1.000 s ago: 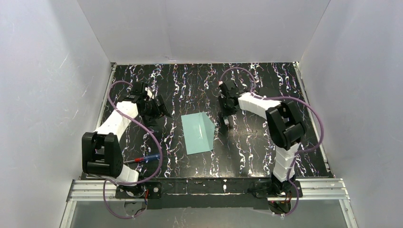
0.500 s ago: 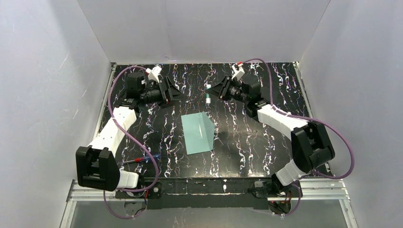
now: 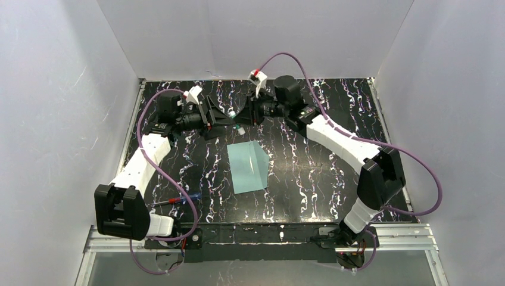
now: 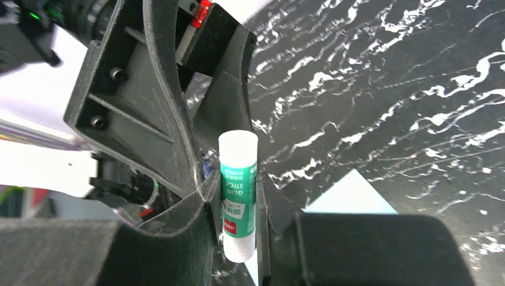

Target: Place the letter into the envelope and seal it

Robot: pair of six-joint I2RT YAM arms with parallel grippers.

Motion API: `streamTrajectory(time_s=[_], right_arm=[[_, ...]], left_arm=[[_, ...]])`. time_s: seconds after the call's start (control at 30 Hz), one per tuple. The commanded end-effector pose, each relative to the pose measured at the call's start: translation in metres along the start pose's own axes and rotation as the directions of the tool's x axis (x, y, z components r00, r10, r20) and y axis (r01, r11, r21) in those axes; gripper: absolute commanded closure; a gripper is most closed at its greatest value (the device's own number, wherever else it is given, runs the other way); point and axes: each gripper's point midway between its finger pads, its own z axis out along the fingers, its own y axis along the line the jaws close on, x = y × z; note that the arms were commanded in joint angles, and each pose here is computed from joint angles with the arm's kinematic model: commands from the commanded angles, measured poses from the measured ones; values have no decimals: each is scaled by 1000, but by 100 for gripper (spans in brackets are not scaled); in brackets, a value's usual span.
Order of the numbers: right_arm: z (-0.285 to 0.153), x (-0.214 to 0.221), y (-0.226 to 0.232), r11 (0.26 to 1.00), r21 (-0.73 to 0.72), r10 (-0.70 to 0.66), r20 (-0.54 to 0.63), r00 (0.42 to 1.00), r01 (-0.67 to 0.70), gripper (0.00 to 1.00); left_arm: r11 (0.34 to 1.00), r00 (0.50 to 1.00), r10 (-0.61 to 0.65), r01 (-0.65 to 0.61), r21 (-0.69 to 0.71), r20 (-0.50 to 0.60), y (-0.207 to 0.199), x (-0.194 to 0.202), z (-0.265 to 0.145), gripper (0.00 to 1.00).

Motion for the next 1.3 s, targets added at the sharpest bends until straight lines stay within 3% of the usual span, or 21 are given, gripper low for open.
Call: streamTrajectory(time_s=[0.0,0.23,0.37,0.43,0.9,1.13,1.27], right_arm=[[0,36,-4,986,40,-147,-226,963,159,87],[9,58,-7,968,60,-210,-332,919,243,86],[7,61,-7,968,65,-207,-337,918,242,90],[8,63,-5,971,47,-204,-341,918,234,91],[24,71,8,974,-30,-222,-335,916,225,91],[29,68,8,980,-14,-193,-307,932,198,92],[32,66,7,984,3,-171,-284,943,179,91]], left_arm=[[996,997,-57,54,-68,-43,3,17,-12,25],[988,997,-81,80,-133,-6,17,24,-17,27],[977,995,-88,95,-192,44,27,17,-20,45],[975,994,-108,111,-190,25,29,18,-17,48],[950,946,-292,270,-155,-141,42,43,2,48],[904,871,-427,410,-118,-243,33,62,2,77],[894,845,-445,438,-92,-298,24,75,-5,80]])
